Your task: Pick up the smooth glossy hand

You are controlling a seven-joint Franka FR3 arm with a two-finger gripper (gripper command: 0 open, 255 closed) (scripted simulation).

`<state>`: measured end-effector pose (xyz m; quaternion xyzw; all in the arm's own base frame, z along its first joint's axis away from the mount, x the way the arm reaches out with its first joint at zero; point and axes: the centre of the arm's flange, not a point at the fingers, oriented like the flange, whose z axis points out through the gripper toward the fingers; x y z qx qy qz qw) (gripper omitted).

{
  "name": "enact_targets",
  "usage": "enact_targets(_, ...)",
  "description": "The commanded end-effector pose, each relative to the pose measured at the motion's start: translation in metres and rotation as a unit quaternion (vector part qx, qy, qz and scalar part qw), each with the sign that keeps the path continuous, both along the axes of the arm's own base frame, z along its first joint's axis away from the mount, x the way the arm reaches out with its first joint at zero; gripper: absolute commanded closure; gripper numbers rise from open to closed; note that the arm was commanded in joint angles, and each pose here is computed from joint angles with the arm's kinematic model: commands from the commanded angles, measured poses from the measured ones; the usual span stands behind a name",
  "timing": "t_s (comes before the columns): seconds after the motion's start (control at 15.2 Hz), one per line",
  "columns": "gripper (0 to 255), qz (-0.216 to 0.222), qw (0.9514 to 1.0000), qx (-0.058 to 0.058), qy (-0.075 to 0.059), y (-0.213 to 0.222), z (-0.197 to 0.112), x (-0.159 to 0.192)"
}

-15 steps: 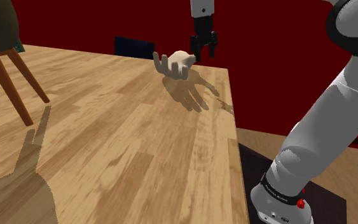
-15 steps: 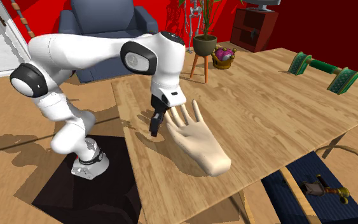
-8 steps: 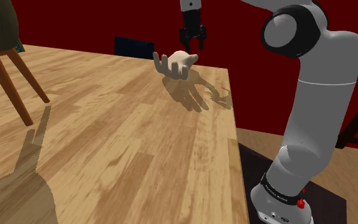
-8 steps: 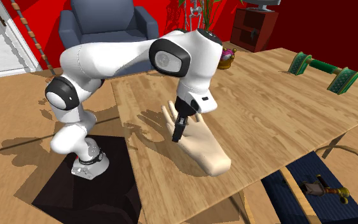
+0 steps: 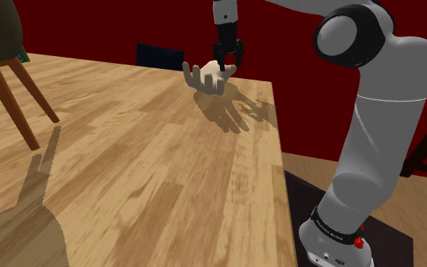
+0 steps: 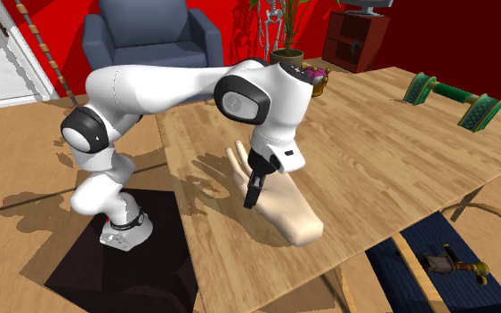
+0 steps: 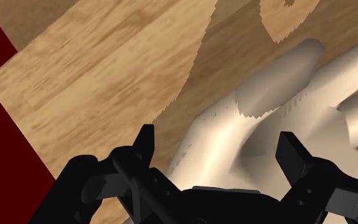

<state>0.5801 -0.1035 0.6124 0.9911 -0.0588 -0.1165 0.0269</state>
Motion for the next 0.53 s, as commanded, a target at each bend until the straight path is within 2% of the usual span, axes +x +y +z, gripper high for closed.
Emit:
enact_targets(0.0, 0, 0.0, 1.0, 0.0, 0.0, -0.0004, -0.0037, 0.0003)
enact_targets(0.07, 255, 0.0, 1.0, 0.0, 0.0, -0.0006, -0.0036, -0.0004)
enact_targets(0.46, 255, 0.0, 1.0, 0.0, 0.0, -0.0006, -0.0035, -0.0004)
